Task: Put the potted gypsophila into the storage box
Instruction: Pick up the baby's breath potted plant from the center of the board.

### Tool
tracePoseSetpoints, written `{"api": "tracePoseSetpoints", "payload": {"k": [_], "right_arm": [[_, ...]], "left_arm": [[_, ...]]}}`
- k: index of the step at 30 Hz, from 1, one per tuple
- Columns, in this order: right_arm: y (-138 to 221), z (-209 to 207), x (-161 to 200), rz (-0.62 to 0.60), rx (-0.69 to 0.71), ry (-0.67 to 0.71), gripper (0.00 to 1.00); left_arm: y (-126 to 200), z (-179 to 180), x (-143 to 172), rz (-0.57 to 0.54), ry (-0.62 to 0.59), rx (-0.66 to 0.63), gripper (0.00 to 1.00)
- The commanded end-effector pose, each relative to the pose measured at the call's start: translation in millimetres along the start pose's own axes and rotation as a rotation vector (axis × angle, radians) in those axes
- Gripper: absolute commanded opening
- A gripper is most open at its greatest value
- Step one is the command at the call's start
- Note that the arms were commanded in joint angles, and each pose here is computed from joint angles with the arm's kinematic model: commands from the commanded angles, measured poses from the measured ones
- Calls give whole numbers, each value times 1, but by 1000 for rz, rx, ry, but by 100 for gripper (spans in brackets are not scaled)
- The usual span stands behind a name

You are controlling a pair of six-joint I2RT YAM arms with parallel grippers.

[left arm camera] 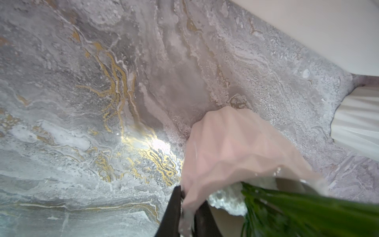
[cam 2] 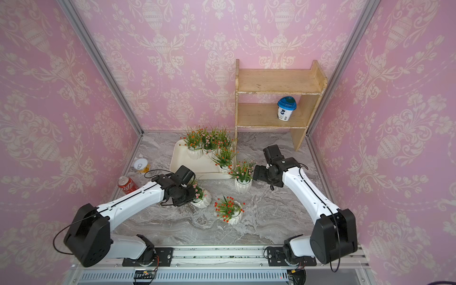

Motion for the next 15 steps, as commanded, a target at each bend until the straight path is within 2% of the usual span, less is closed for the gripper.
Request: {"api": "tracePoseSetpoints", "payload": {"k": [1, 15], "right_arm": [[8, -4, 2, -9, -7, -1, 95], [12, -7, 2, -15, -11, -5, 95]], "left_arm": [[7, 8, 4, 10, -46, -65, 8], [69, 19, -26, -107, -97, -104, 0]]}}
Point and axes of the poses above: each gripper's point midway between its finger pads, its own y axis back along the fingers, its own z axis along the line the jaws close on, x = y × z, the point moved 6 cm from there along y, back along the fingers, and after that the axes turned 6 degrees about -y, right-handed, at the moved point
